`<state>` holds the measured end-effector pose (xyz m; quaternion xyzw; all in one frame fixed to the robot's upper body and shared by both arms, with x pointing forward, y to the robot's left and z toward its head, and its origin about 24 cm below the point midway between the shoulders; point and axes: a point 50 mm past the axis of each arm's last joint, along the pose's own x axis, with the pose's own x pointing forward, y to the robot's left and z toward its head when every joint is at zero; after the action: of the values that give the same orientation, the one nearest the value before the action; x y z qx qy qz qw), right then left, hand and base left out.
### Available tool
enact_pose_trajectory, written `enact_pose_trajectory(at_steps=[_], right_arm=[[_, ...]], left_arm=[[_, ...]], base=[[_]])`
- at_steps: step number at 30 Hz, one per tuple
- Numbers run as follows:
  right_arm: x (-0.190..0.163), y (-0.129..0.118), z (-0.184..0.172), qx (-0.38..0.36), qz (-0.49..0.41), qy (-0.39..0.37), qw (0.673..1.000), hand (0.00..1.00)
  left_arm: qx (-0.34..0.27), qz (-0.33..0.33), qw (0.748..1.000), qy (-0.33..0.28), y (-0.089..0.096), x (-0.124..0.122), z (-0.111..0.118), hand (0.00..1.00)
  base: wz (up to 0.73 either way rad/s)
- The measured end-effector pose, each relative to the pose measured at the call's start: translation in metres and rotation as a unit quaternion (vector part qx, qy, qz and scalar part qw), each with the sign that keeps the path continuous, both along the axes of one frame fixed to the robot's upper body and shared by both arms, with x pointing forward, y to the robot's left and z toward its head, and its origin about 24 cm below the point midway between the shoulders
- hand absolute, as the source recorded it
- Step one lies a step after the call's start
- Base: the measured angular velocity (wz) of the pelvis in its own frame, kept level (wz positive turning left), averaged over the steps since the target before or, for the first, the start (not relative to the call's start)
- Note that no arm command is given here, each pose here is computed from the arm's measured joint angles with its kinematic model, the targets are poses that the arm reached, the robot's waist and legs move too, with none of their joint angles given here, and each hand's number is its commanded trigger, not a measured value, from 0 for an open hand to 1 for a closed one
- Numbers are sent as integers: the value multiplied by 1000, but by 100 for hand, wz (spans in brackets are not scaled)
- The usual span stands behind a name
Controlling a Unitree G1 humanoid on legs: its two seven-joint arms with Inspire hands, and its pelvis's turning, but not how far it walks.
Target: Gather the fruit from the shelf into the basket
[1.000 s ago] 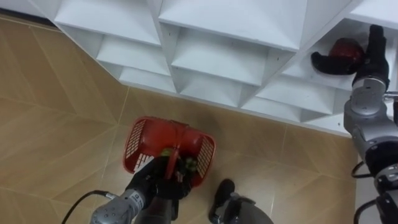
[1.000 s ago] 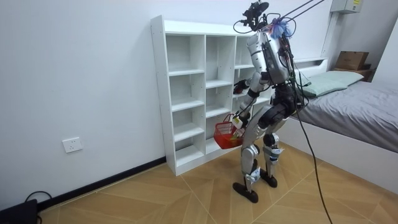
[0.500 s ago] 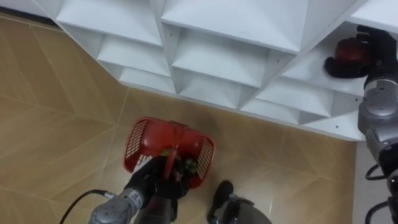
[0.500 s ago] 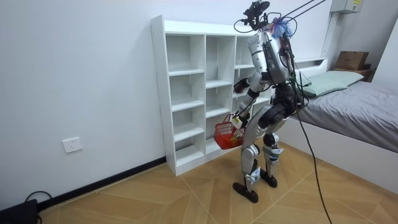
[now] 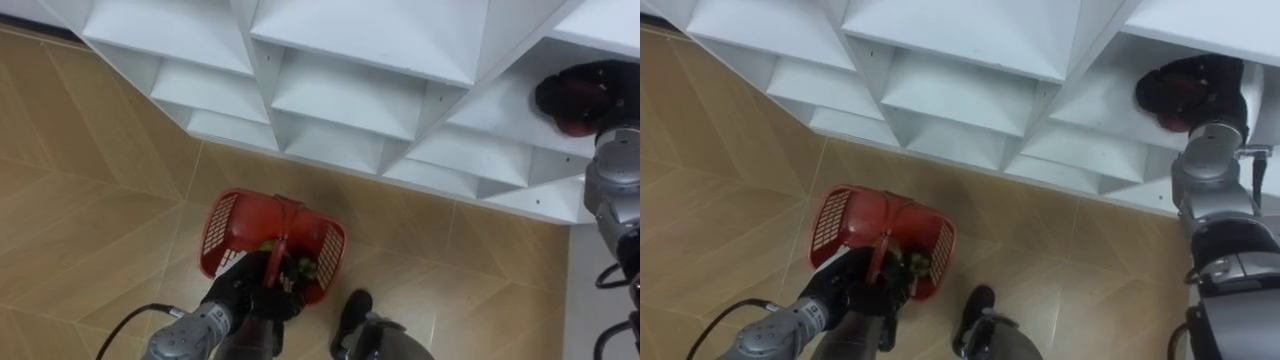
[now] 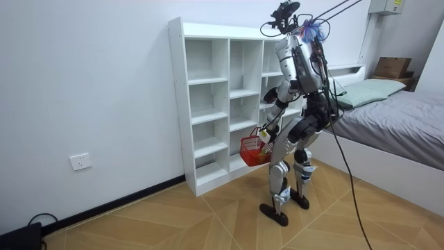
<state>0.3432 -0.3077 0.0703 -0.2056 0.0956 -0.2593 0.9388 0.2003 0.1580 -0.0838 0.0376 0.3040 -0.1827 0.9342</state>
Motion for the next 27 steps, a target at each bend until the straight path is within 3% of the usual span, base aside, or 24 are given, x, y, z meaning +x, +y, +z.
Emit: enact_pose_trajectory(at_steps=[12,27], right_arm=[[0,3,-3,6,-11,4,1000,100],[-14,24,-32,122,40,2,992,100]], left_arm=[[1,0,1000,4,0,0,0,100],[-20,23,999,11,3,1,0,100]], base=[[-2],[-3]])
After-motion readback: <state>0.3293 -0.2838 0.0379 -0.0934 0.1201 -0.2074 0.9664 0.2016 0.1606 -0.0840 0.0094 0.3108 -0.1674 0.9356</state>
